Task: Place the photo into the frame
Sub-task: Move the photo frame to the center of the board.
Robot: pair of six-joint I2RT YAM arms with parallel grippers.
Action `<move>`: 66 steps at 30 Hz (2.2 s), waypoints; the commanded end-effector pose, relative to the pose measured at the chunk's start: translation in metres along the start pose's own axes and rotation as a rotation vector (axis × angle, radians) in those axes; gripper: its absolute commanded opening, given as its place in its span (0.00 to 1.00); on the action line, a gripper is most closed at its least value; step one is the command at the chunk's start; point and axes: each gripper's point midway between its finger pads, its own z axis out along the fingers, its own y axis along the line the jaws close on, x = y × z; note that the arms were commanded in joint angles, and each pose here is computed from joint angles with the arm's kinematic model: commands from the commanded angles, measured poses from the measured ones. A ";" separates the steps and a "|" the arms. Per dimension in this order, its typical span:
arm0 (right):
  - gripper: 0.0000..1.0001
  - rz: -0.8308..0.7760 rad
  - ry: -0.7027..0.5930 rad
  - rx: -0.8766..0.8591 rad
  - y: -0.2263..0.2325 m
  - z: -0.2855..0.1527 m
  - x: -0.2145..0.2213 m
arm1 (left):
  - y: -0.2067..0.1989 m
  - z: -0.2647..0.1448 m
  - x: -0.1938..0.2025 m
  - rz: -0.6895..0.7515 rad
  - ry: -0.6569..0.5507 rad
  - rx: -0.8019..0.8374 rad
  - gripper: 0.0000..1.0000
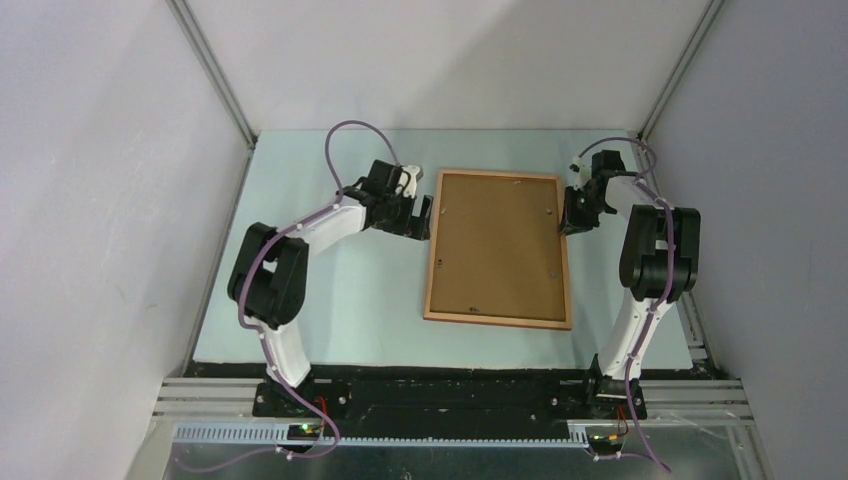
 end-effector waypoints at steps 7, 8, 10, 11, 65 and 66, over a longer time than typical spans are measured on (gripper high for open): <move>0.09 0.022 0.034 -0.070 0.024 0.010 0.010 | 0.023 -0.028 -0.001 0.032 -0.031 -0.055 0.99; 0.08 0.025 0.039 -0.070 0.025 0.011 0.012 | 0.027 -0.030 0.000 0.027 -0.030 -0.063 0.98; 0.02 0.040 0.043 -0.079 0.029 0.011 0.013 | 0.034 -0.037 0.003 0.033 -0.032 -0.081 0.98; 0.00 0.041 0.044 -0.083 0.031 0.012 0.013 | 0.039 -0.039 0.007 0.041 -0.021 -0.096 0.98; 0.00 0.092 -0.006 -0.174 0.100 0.007 0.045 | 0.036 0.011 0.057 -0.133 0.186 0.036 0.44; 0.00 0.091 -0.009 -0.174 0.100 0.006 0.045 | 0.036 0.011 0.058 -0.131 0.187 0.038 0.42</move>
